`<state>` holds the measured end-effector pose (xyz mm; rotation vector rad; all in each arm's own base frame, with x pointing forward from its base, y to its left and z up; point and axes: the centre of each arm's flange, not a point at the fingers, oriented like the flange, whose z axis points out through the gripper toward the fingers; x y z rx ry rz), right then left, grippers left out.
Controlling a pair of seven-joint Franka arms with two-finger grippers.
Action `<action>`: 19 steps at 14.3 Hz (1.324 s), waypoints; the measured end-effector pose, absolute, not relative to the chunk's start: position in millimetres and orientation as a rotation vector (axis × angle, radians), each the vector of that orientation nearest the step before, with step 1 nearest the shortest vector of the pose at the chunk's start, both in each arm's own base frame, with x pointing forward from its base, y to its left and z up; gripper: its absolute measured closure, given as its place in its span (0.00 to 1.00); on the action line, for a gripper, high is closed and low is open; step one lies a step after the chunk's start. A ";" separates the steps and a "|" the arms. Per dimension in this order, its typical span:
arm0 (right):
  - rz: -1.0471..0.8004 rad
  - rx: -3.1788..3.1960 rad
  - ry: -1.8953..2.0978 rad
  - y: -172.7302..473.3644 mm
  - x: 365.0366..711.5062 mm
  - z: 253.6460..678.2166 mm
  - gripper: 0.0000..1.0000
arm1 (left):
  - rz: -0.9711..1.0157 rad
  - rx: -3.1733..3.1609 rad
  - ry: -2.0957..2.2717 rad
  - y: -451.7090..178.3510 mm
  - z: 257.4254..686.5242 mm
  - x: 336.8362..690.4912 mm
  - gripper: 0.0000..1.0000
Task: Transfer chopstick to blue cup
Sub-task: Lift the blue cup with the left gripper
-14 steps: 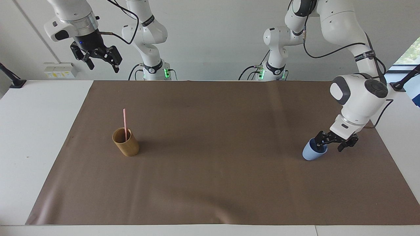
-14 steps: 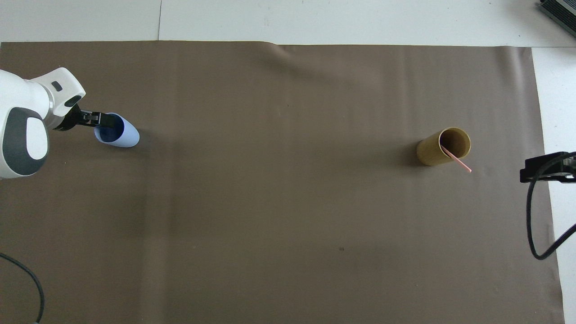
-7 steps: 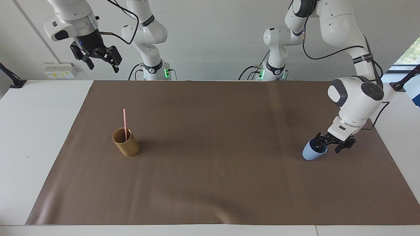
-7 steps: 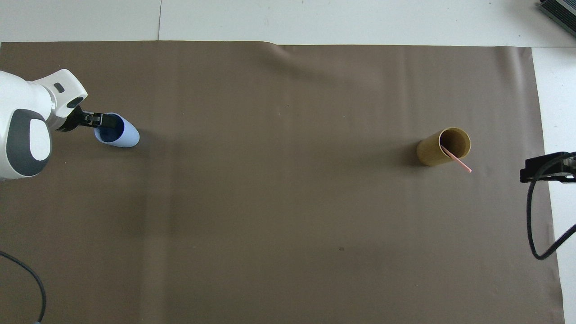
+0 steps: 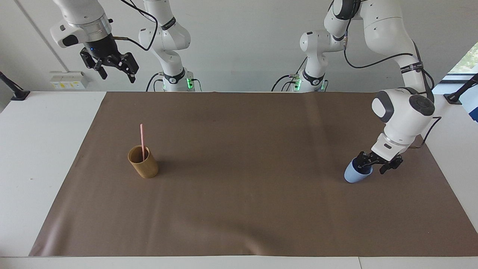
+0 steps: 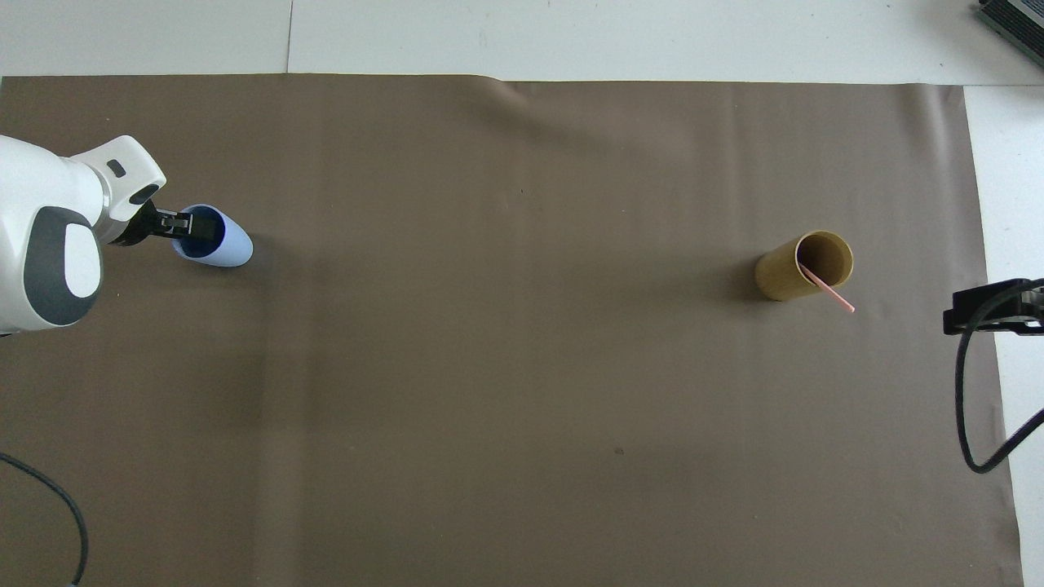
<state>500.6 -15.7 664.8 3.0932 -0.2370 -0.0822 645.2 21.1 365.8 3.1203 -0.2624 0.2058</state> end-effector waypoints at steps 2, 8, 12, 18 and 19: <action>-0.081 3.093 -0.237 -15.8 499.4 665.4 0.00 | 0.214 3.120 -0.239 20.4 365.5 645.4 0.14; -0.082 3.093 -0.237 -15.8 498.3 665.3 0.00 | 0.213 3.118 -0.159 14.9 364.8 645.2 0.92; -0.082 3.093 -0.237 -15.8 498.3 665.2 0.00 | 0.215 3.117 -0.159 14.3 365.6 645.1 0.94; -0.085 3.093 -0.239 -16.4 498.3 664.3 0.00 | 0.217 3.115 -0.169 10.1 366.4 645.3 0.94; -0.085 3.093 -0.239 -16.5 498.2 664.2 0.00 | 0.221 3.112 -0.182 4.4 367.6 645.6 0.94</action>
